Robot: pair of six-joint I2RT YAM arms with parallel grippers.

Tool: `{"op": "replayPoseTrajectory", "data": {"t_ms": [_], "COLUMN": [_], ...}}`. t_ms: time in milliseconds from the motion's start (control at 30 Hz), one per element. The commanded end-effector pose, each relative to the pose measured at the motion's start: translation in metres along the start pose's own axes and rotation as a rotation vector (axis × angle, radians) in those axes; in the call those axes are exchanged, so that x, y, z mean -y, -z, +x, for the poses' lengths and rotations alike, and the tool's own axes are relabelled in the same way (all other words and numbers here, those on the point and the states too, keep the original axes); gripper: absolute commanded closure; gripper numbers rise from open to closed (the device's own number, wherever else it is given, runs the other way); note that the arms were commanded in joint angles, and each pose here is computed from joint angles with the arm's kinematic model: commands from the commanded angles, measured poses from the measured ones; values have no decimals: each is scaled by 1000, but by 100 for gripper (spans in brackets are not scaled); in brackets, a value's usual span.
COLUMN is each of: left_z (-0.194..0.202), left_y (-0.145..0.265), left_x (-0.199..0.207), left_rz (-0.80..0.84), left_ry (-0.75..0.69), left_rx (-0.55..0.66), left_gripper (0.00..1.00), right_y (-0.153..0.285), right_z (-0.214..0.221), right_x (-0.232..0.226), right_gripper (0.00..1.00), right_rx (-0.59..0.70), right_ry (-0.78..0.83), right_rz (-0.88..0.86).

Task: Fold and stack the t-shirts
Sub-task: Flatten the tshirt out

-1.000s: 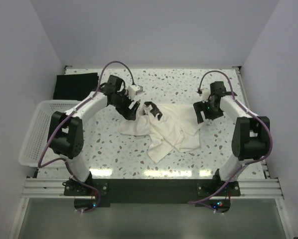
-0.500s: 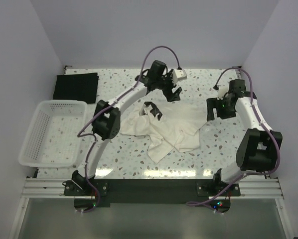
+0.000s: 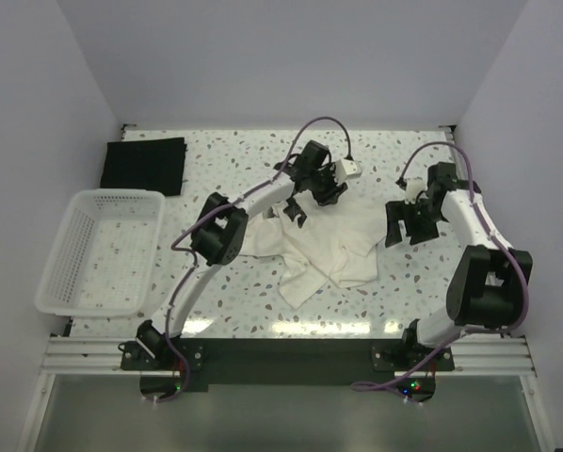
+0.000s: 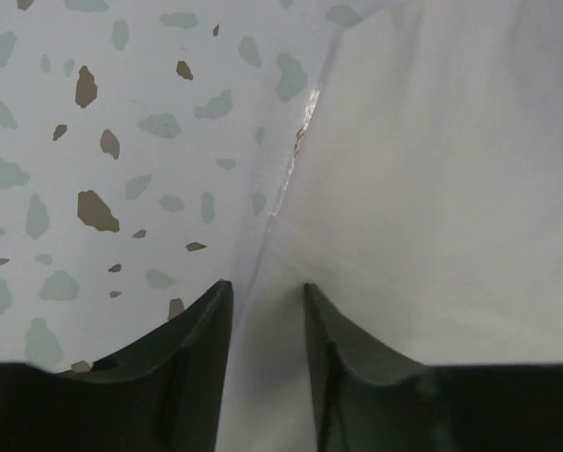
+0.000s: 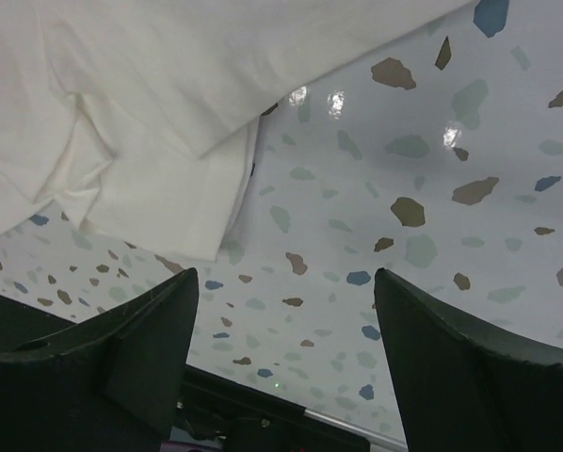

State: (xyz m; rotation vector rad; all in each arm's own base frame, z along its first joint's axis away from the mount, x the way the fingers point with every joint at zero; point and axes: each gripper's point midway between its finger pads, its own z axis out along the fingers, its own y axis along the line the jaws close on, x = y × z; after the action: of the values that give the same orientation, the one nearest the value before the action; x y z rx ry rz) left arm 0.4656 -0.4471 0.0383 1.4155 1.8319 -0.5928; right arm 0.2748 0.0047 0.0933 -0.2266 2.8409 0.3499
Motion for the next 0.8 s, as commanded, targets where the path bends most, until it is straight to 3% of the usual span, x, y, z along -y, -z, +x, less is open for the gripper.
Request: {"op": "replayPoseTrajectory", "data": {"t_ms": [0,100,233,400,567,667,767], "left_z": [11,36,79,88,90,91,98], "left_y": [13,23,50,83,89,90,94], "left_x": [-16,-15,-30,-49,-43,-39,-37], "left_rz": [-63,-57,-66,-81,-68,-60,-62], "left_ry": [-53,-31,103,266,288,313,329], "left_rx": [-76,-166,-239,-218,-215,-212,-223], "left_gripper": [64,77,99,100,100,100,100], "right_y": [-12,-22,-42,-72,-101,-115,-120], "right_z": [0,-4,-7,-6,-14,-24,-31], "right_x": [-5,-7,-21,-45,-49,-41,-37], "right_gripper": [22,23,30,35,40,53,81], "right_rx": [-40,-48,-79,-126,-139,-141,-146], "right_ry": [-13,-32,-3,70,77,62,51], "right_rz": [-54,-77,-103,-113,-101,-66,-53]}}
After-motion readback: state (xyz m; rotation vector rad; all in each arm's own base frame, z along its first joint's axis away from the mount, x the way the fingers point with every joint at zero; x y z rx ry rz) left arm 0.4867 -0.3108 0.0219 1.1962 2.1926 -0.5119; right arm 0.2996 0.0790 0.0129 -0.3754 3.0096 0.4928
